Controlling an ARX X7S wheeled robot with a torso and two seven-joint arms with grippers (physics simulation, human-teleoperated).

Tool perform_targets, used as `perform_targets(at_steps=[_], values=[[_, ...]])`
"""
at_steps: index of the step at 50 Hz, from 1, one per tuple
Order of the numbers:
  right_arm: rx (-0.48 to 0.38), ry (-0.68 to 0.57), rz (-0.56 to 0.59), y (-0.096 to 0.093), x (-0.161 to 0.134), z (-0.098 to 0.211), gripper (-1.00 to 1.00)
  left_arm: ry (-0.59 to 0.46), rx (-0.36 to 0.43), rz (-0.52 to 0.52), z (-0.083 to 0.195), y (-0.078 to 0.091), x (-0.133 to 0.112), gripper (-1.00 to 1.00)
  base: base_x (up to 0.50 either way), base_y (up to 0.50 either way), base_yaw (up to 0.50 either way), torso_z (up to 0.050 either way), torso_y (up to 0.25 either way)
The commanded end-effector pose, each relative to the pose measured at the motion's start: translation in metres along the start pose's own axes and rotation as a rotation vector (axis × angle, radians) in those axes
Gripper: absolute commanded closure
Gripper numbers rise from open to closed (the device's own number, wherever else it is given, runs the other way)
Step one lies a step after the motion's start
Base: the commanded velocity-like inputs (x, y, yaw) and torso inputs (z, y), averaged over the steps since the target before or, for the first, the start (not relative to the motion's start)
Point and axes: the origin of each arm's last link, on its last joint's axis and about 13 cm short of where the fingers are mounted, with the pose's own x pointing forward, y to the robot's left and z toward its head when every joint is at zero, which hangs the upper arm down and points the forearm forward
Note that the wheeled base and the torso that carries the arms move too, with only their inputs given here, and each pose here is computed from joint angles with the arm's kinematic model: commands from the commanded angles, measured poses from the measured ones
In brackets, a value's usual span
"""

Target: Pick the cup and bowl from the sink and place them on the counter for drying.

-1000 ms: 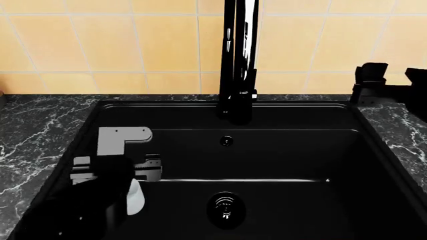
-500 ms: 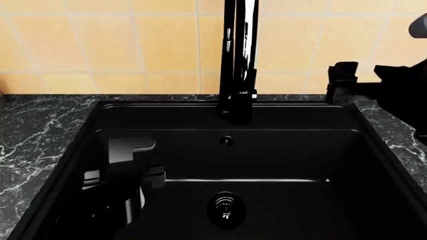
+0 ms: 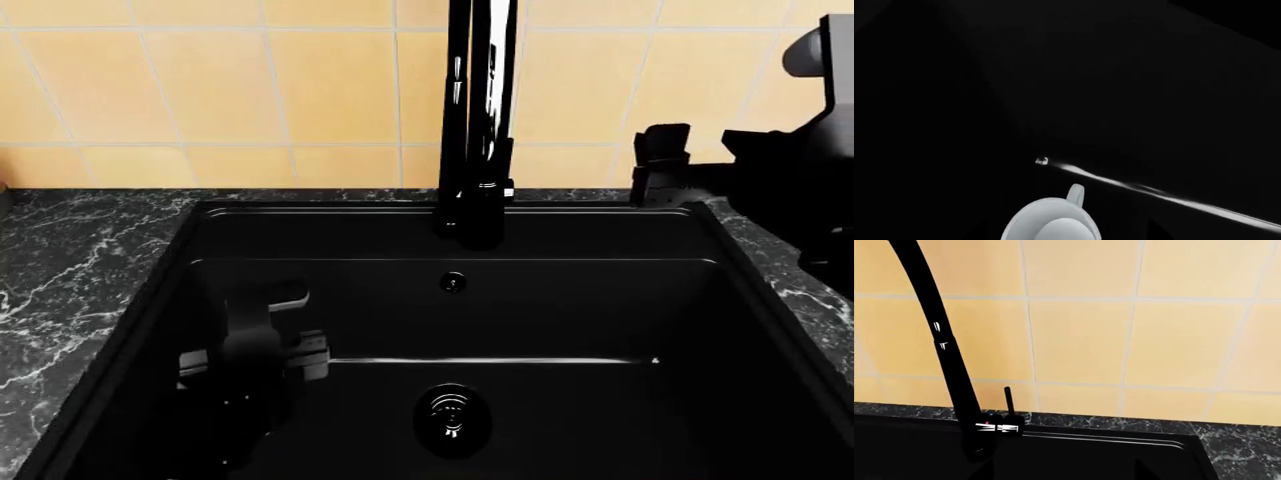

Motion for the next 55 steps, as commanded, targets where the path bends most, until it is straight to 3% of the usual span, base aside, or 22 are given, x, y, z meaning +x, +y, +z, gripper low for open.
perform_targets(at_steps=[1,32,55], values=[[-0.001,0.005,0.009,0.001,0.002,-0.002,-1.0,0.022,0.004,0.02,-0.006,-0.001,0.014,-1.0,0.0,0.0,0.0,0.0,0.0],[-0.001,0.021,0.025,0.007,0.006,-0.008,-1.0,0.087,0.02,0.061,-0.033,0.001,0.038,-1.0,0.0,0.0,0.0,0.0,0.0],[0.012,0.029,0.033,0.008,0.008,-0.013,-1.0,0.134,0.034,0.029,-0.046,0.004,0.043,-1.0,0.0,0.0,0.0,0.0,0.0]])
